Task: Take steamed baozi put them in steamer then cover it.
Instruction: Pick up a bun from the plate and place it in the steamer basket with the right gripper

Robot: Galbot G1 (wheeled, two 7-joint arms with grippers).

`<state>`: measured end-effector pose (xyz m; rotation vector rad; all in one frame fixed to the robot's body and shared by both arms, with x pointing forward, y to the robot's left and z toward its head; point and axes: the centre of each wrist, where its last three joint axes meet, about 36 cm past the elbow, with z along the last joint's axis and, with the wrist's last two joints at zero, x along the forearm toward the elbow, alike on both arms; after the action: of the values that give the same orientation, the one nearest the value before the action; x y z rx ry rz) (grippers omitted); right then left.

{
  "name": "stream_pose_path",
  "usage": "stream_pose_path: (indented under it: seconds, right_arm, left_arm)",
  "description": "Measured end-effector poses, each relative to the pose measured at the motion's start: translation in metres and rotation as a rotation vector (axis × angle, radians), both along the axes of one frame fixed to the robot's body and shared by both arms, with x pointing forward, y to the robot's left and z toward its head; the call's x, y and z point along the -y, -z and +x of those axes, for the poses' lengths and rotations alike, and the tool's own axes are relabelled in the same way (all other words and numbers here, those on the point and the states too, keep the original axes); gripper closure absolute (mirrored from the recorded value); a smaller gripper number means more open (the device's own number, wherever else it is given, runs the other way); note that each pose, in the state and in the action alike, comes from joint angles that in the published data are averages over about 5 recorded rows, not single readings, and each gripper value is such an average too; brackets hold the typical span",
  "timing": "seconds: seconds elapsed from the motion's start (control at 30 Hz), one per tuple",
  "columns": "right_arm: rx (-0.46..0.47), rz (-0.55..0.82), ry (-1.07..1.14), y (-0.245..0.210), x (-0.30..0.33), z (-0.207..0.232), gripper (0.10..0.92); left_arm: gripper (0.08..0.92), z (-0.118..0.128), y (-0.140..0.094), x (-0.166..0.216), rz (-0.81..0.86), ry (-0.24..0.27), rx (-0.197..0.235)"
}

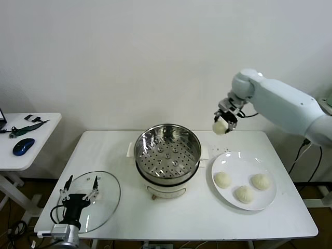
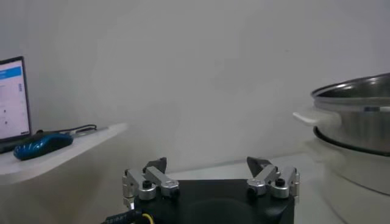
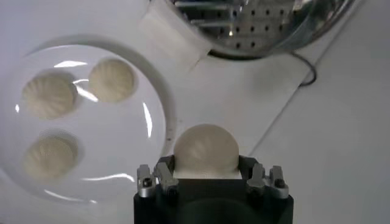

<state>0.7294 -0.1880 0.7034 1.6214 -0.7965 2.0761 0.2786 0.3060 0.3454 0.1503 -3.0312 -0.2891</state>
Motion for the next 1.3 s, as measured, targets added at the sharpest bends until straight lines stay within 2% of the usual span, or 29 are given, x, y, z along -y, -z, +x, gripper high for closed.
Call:
stream_pose_path:
  seconds: [0.27, 0.57, 0.9, 1.3]
  right_arm:
    - [0.018, -0.083, -0.272, -0.009, -0.088, -0.015, 0.344]
    - [0.026, -0.178, -0.473, 0.030, -0.152, -0.023, 0.339]
    - [0.021, -0.240, -0.583, 0.083, -0.185, -0.027, 0.343]
    - [0.012, -0.273, -0.617, 0.119, -0.201, -0.029, 0.315]
  left_arm:
    - [0.177, -0.005, 0.000, 0.002, 0.000, 0.010, -0.007]
    - [0.177, -0.008, 0.001, 0.002, -0.005, 0.011, -0.013]
    - [0.177, -0.006, -0.002, 0.002, -0.004, 0.011, -0.006]
    - [0.177, -0.006, -0.001, 0.002, -0.003, 0.013, -0.009]
